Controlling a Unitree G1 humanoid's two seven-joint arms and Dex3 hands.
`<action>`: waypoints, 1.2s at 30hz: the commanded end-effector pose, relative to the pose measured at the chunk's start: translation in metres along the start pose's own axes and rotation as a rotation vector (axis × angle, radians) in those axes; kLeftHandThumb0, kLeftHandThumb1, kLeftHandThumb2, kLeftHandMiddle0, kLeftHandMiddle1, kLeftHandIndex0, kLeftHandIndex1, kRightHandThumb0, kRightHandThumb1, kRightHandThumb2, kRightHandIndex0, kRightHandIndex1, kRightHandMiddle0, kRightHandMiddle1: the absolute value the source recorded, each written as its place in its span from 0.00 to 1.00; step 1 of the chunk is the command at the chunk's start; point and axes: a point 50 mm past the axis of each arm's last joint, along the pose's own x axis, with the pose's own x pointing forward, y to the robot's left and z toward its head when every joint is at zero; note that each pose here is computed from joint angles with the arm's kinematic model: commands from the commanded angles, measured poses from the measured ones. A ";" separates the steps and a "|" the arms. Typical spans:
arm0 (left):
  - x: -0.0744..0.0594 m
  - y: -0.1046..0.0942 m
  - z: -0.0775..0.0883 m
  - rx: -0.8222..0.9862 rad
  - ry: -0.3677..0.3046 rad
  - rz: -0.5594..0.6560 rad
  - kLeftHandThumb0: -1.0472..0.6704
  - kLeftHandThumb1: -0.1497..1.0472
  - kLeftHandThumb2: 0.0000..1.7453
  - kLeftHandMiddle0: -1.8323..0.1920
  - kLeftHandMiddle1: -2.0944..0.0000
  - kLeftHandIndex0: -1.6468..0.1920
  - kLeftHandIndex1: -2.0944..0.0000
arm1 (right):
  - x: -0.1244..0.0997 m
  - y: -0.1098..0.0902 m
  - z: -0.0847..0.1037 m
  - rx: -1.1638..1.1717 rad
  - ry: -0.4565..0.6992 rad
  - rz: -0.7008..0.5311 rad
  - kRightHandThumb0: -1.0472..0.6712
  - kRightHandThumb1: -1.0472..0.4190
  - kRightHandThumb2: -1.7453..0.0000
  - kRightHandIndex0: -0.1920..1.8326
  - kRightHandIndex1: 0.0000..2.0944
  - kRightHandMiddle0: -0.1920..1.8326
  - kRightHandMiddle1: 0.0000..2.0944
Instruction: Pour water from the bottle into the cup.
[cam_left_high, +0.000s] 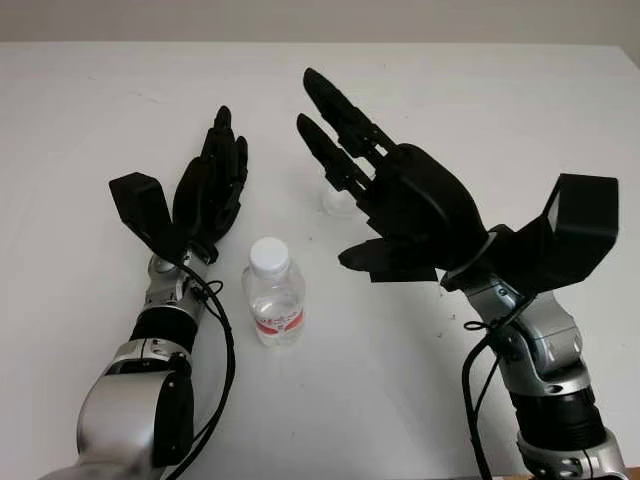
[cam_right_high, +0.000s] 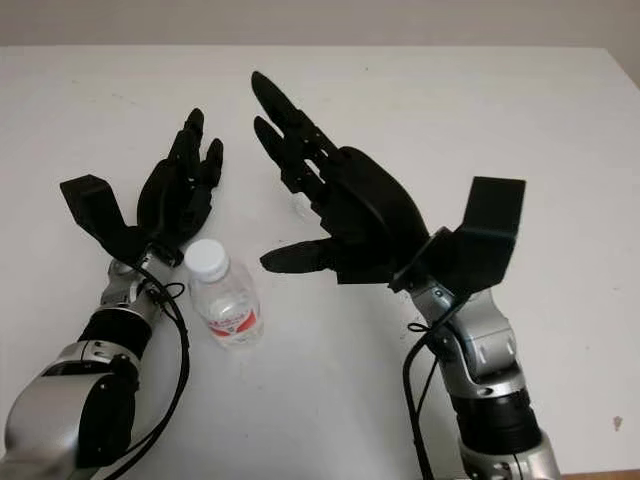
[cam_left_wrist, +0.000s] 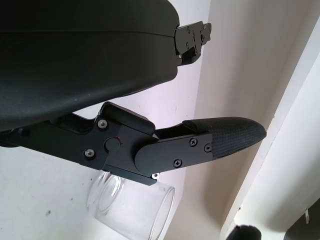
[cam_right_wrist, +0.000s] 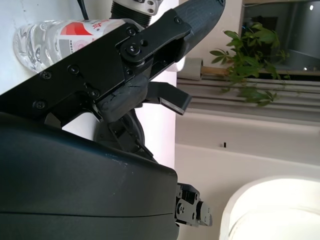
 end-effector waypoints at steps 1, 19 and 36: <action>0.002 -0.002 -0.001 0.001 0.003 -0.002 0.12 1.00 0.35 1.00 1.00 1.00 1.00 | 0.004 0.002 0.000 -0.020 -0.009 0.015 0.04 0.19 0.97 0.00 0.00 0.00 0.00; 0.003 -0.004 0.000 -0.007 -0.007 -0.007 0.13 1.00 0.38 1.00 1.00 1.00 1.00 | 0.015 0.015 -0.024 -0.120 0.158 0.294 0.02 0.25 0.97 0.00 0.00 0.00 0.00; 0.002 -0.003 0.000 -0.015 -0.009 0.006 0.13 1.00 0.35 1.00 1.00 1.00 1.00 | 0.010 0.029 -0.053 -0.005 0.262 0.250 0.08 0.27 0.98 0.02 0.01 0.05 0.02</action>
